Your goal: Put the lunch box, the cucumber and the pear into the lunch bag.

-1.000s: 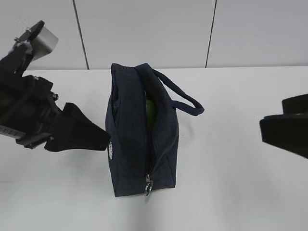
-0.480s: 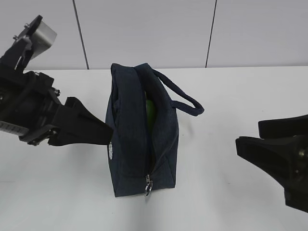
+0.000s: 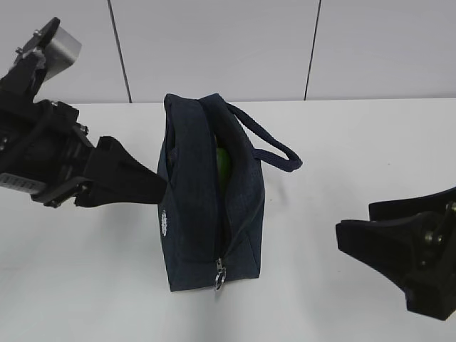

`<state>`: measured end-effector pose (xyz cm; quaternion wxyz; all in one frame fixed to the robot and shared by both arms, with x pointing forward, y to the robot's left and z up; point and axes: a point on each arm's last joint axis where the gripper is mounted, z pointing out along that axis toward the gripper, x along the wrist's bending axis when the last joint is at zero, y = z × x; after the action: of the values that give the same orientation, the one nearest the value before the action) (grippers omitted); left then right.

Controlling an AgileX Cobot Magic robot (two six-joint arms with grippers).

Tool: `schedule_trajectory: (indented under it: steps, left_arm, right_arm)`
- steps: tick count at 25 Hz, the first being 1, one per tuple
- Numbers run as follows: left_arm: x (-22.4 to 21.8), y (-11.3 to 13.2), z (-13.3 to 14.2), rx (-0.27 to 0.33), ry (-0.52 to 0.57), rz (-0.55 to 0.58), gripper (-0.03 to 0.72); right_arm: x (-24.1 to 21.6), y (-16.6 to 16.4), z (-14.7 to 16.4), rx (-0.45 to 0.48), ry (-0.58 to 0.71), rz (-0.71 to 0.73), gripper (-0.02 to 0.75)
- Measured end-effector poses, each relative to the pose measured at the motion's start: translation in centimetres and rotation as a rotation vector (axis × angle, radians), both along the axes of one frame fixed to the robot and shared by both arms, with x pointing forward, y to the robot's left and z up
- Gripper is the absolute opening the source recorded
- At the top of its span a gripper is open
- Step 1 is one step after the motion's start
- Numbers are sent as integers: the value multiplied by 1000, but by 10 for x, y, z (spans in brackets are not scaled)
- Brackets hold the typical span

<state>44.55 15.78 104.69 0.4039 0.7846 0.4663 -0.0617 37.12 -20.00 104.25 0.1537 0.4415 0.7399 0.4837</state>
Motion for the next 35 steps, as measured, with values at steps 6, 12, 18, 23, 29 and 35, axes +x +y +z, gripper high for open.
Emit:
schedule_trajectory:
  steps: [6,12,18,23,29,35]
  left_arm:
    - [9,3,2,6,-78,76,342]
    - [13,2,-2,32,-160,114,342]
    - [-5,-31,2,29,-269,13,342]
    - [-14,-48,-1,50,-325,-56,342]
    - [-9,-48,-5,98,-377,-67,342]
    - [-2,-40,-5,109,-380,-34,342]
  right_arm:
    - [0,2,-9,-78,-11,62,403]
    - [3,-3,-18,-64,-70,0,403]
    - [5,-5,-19,-75,-118,-24,403]
    - [7,-7,-19,-70,-134,-49,403]
    - [24,-2,-34,-119,-106,-96,403]
    - [35,13,-54,-188,-92,-77,377]
